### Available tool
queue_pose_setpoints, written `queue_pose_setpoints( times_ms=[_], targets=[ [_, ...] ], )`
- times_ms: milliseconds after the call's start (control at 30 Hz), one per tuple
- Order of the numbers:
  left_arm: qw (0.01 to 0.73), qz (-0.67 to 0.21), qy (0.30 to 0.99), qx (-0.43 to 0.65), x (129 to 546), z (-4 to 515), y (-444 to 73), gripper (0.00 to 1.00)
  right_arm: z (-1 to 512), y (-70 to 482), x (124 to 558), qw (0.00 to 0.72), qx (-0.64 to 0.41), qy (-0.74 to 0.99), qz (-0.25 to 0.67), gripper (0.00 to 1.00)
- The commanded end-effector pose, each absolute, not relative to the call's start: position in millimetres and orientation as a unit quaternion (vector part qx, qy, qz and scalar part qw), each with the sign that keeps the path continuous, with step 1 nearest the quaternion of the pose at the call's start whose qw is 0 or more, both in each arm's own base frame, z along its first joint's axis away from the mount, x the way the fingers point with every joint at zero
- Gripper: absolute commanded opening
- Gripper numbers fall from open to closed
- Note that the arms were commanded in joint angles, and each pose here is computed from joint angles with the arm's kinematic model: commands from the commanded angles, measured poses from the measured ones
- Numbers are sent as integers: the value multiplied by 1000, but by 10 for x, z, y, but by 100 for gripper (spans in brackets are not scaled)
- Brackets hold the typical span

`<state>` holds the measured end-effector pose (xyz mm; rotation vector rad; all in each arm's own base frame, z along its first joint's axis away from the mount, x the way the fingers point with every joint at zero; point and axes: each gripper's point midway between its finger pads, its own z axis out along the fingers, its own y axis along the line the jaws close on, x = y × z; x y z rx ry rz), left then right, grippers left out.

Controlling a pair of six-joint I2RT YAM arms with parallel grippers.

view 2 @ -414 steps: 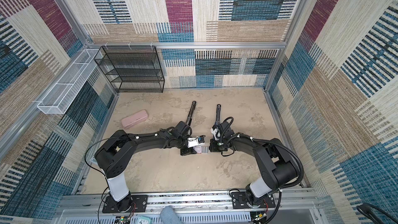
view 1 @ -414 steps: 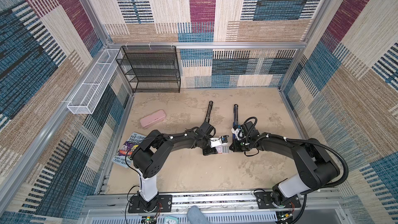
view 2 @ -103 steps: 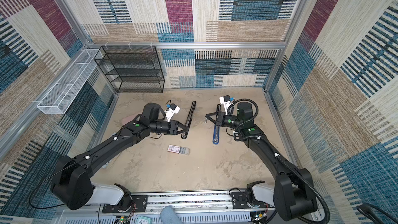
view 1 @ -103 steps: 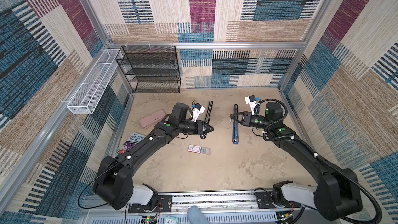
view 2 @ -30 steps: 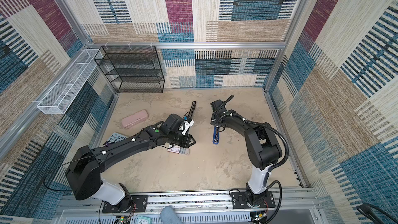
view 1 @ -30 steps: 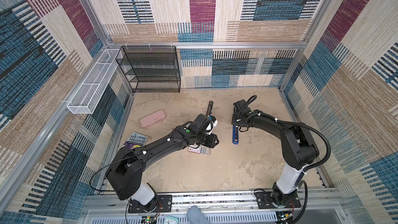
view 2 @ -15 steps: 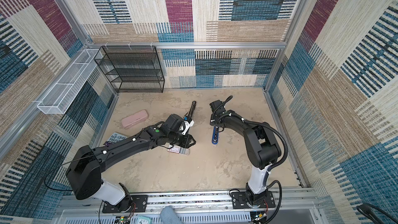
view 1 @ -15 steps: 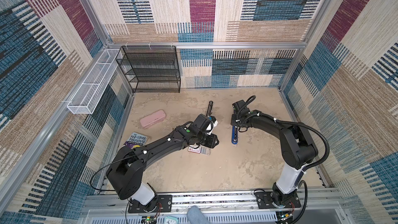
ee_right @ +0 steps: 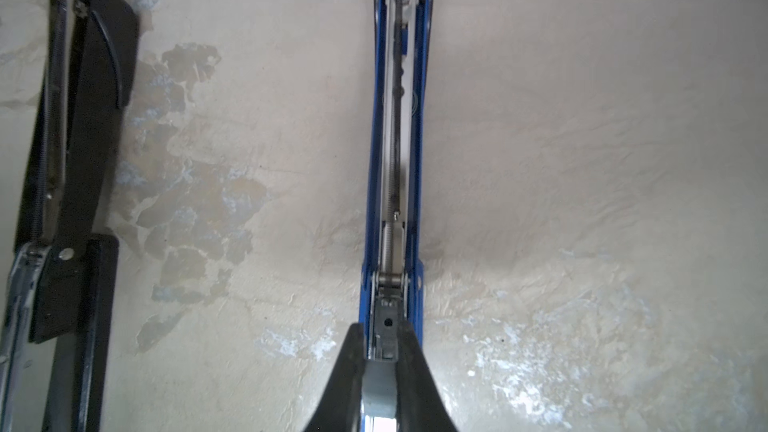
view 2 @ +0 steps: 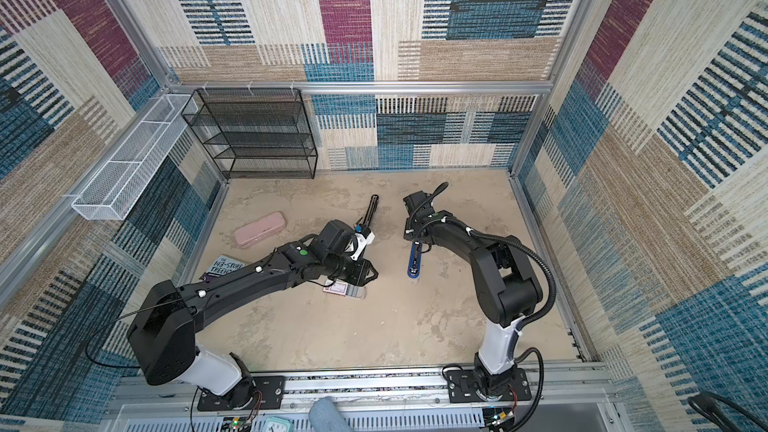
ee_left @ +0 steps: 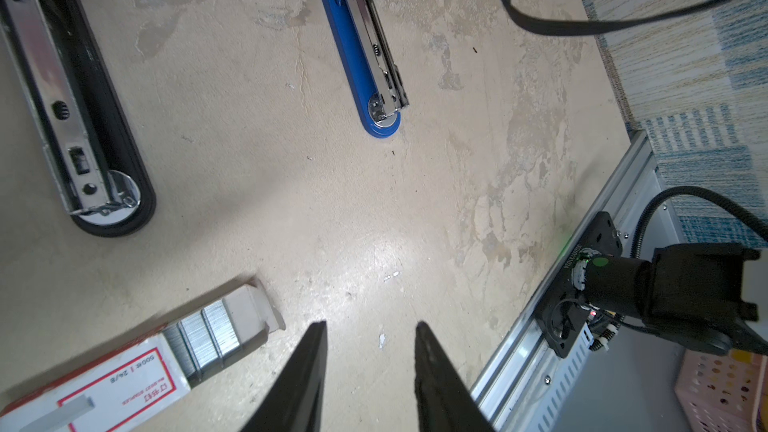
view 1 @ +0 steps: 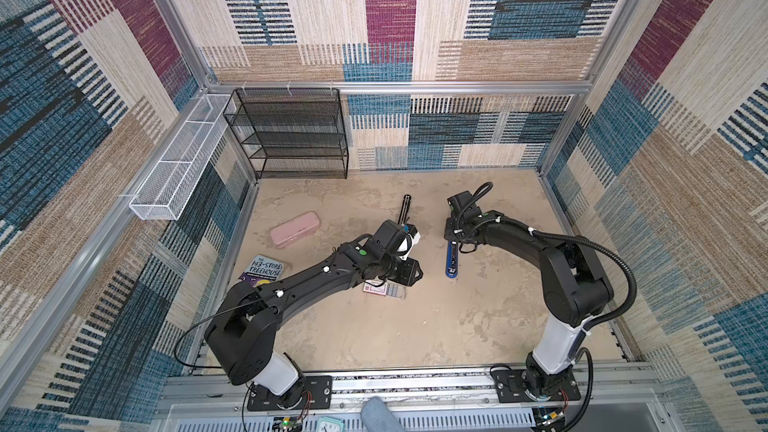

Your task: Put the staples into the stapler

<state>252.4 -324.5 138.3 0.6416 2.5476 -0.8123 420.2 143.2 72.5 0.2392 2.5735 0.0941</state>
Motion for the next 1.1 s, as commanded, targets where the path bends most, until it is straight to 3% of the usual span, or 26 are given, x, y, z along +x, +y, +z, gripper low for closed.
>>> queue_pose_setpoints(
  times_ms=[0, 1067],
  targets=[
    [196, -290, 904, 247, 2502, 1390, -3255, 39, 711, 1407, 4219, 279, 90, 956, 27, 12],
    [190, -287, 906, 244, 2483, 1346, -3232, 39, 689, 1420, 4170, 279, 97, 955, 36, 12]
  ],
)
